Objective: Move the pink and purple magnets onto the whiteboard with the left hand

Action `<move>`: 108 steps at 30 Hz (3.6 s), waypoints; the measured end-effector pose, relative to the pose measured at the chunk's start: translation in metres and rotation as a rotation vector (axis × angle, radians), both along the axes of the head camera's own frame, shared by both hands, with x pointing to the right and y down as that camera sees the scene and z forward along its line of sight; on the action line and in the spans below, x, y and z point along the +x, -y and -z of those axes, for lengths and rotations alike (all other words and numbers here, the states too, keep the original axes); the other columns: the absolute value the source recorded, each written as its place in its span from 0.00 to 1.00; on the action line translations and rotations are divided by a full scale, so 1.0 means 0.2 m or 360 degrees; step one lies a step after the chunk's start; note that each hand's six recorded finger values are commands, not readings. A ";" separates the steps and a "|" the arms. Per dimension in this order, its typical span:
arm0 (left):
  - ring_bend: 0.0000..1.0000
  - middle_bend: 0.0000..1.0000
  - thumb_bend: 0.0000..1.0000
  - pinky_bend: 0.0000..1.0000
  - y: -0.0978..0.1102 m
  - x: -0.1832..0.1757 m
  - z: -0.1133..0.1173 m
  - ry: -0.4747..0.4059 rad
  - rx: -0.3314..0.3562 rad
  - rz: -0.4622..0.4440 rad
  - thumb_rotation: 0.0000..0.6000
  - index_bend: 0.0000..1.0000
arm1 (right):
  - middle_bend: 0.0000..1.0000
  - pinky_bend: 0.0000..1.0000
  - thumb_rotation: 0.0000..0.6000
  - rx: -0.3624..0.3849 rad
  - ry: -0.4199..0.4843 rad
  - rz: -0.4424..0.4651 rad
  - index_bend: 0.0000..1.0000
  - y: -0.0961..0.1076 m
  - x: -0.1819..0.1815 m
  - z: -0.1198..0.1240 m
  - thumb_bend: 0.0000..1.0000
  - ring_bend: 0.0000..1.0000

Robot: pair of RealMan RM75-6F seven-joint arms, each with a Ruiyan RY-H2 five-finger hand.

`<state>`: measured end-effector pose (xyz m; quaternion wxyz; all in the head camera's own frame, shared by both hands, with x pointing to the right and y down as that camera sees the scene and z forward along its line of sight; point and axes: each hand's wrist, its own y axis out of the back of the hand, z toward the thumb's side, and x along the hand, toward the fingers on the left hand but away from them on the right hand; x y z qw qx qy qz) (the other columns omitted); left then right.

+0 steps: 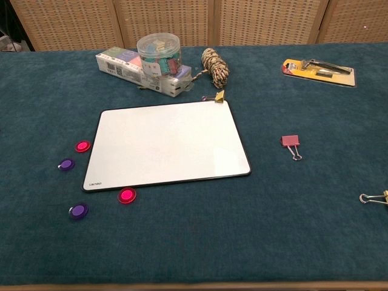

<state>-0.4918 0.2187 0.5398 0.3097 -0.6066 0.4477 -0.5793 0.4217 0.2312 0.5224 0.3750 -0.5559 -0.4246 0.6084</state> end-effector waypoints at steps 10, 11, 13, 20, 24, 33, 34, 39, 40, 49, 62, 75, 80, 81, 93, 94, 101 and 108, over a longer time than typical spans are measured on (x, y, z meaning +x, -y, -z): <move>0.00 0.00 0.07 0.00 -0.01 0.02 -0.03 -0.0007 -0.0039 -0.0023 1.00 0.01 | 0.00 0.00 1.00 -0.0027 0.0003 -0.0006 0.00 -0.01 0.00 -0.01 0.00 0.00; 0.00 0.00 0.08 0.00 0.00 0.02 -0.04 -0.0010 -0.0048 -0.0031 1.00 0.02 | 0.00 0.00 1.00 -0.0027 0.0009 -0.0008 0.00 -0.01 0.00 -0.01 0.00 0.00; 0.00 0.00 0.10 0.00 0.00 0.04 -0.08 -0.0020 -0.0073 -0.0055 1.00 0.08 | 0.00 0.00 1.00 -0.0028 0.0019 -0.0007 0.00 -0.01 0.00 -0.01 0.00 0.00; 0.00 0.00 0.29 0.00 0.07 0.18 -0.25 -0.0128 -0.0207 -0.0187 1.00 0.23 | 0.00 0.00 1.00 -0.0053 0.0034 -0.0014 0.00 -0.01 0.00 -0.01 0.00 0.00; 0.00 0.00 0.34 0.00 0.17 0.33 -0.36 -0.0206 -0.0251 -0.0299 1.00 0.32 | 0.00 0.00 1.00 -0.0070 0.0038 -0.0027 0.00 -0.01 0.01 -0.02 0.00 0.00; 0.00 0.00 0.34 0.00 0.36 0.61 -0.59 -0.0231 -0.0310 -0.0401 1.00 0.32 | 0.00 0.00 1.00 -0.0102 0.0035 -0.0062 0.00 0.00 0.04 -0.04 0.00 0.00; 0.00 0.00 0.34 0.00 0.37 0.63 -0.61 -0.0225 -0.0318 -0.0399 1.00 0.32 | 0.00 0.00 1.00 -0.0101 0.0037 -0.0068 0.00 0.00 0.05 -0.04 0.00 0.00; 0.00 0.00 0.34 0.00 0.42 0.73 -0.70 -0.0203 -0.0343 -0.0387 1.00 0.32 | 0.00 0.00 1.00 -0.0105 0.0048 -0.0088 0.00 0.01 0.06 -0.04 0.00 0.00; 0.00 0.00 0.34 0.00 0.42 0.75 -0.72 -0.0195 -0.0352 -0.0386 1.00 0.32 | 0.00 0.00 1.00 -0.0107 0.0048 -0.0090 0.00 0.01 0.06 -0.04 0.00 0.00; 0.00 0.00 0.34 0.00 0.38 0.88 -0.83 -0.0196 -0.0432 -0.0407 1.00 0.31 | 0.00 0.00 1.00 -0.0114 0.0062 -0.0112 0.00 0.01 0.08 -0.04 0.00 0.00; 0.00 0.00 0.35 0.00 0.33 0.92 -0.89 -0.0197 -0.0479 -0.0405 1.00 0.32 | 0.00 0.00 1.00 -0.0131 0.0076 -0.0113 0.00 0.01 0.08 -0.04 0.00 0.00; 0.00 0.00 0.36 0.00 0.31 0.96 -0.92 -0.0206 -0.0515 -0.0358 1.00 0.37 | 0.00 0.00 1.00 -0.0134 0.0081 -0.0122 0.00 0.01 0.09 -0.03 0.00 0.00; 0.00 0.00 0.36 0.00 0.31 0.95 -0.92 -0.0199 -0.0523 -0.0322 1.00 0.38 | 0.00 0.00 1.00 -0.0134 0.0082 -0.0122 0.00 0.01 0.08 -0.03 0.00 0.00; 0.00 0.00 0.36 0.00 0.31 0.95 -0.92 -0.0199 -0.0523 -0.0315 1.00 0.38 | 0.00 0.00 1.00 -0.0134 0.0082 -0.0122 0.00 0.01 0.08 -0.03 0.00 0.00; 0.00 0.00 0.36 0.00 0.32 0.96 -0.94 -0.0171 -0.0536 -0.0308 1.00 0.38 | 0.00 0.00 1.00 -0.0134 0.0081 -0.0130 0.00 0.01 0.09 -0.03 0.00 0.00; 0.00 0.00 0.36 0.00 0.32 0.96 -0.94 -0.0168 -0.0537 -0.0310 1.00 0.38 | 0.00 0.00 1.00 -0.0135 0.0081 -0.0130 0.00 0.01 0.09 -0.03 0.00 0.00; 0.00 0.00 0.36 0.00 0.31 0.96 -0.95 -0.0163 -0.0542 -0.0303 1.00 0.39 | 0.00 0.00 1.00 -0.0128 0.0086 -0.0139 0.00 0.01 0.10 -0.03 0.00 0.00; 0.00 0.00 0.36 0.00 0.31 0.95 -0.96 -0.0162 -0.0547 -0.0294 1.00 0.40 | 0.00 0.00 1.00 -0.0133 0.0089 -0.0138 0.00 0.01 0.09 -0.03 0.00 0.00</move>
